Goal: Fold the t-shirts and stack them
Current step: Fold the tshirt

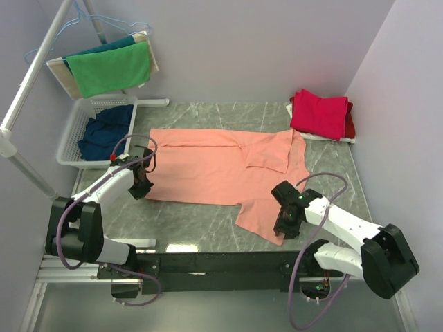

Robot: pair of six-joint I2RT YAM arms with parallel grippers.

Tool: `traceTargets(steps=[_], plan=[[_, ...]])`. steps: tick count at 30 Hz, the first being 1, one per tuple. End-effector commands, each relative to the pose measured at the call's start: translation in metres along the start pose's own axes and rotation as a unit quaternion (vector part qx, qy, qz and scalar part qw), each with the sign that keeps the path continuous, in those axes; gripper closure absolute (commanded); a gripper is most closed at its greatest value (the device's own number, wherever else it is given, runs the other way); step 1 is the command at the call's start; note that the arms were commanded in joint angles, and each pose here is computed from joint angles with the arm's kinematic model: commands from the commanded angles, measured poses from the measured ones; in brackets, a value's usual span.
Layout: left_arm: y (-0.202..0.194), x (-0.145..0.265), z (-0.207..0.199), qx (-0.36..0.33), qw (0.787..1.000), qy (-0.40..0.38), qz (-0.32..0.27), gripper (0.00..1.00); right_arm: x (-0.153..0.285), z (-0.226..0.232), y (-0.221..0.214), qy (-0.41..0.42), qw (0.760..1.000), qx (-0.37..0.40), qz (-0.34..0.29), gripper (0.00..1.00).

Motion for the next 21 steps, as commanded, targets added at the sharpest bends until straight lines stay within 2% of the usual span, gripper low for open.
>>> traceTargets(steps=[1,6,21], plan=[[0.008,0.006,-0.006,-0.003,1.0,-0.011,-0.009,0.99,0.009,-0.008,-0.003,-0.043,0.999,-0.018,-0.027,0.6],[0.006,0.003,-0.007,-0.006,1.0,-0.012,-0.005,0.99,0.02,-0.004,0.004,-0.059,0.997,-0.011,-0.049,0.6],[0.011,0.01,-0.011,-0.011,1.0,-0.019,-0.005,0.99,-0.016,0.007,-0.019,-0.028,1.0,-0.006,0.013,0.57]])
Point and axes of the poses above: each gripper's point midway between its finger pads, its own x axis back along the fingers, its own z axis along the line the jaws close on, y = z × x, the point moved 6 cm from there along x, back along the fingers, and after that the axes turned 14 degrees about x, right-handed, at the moved point
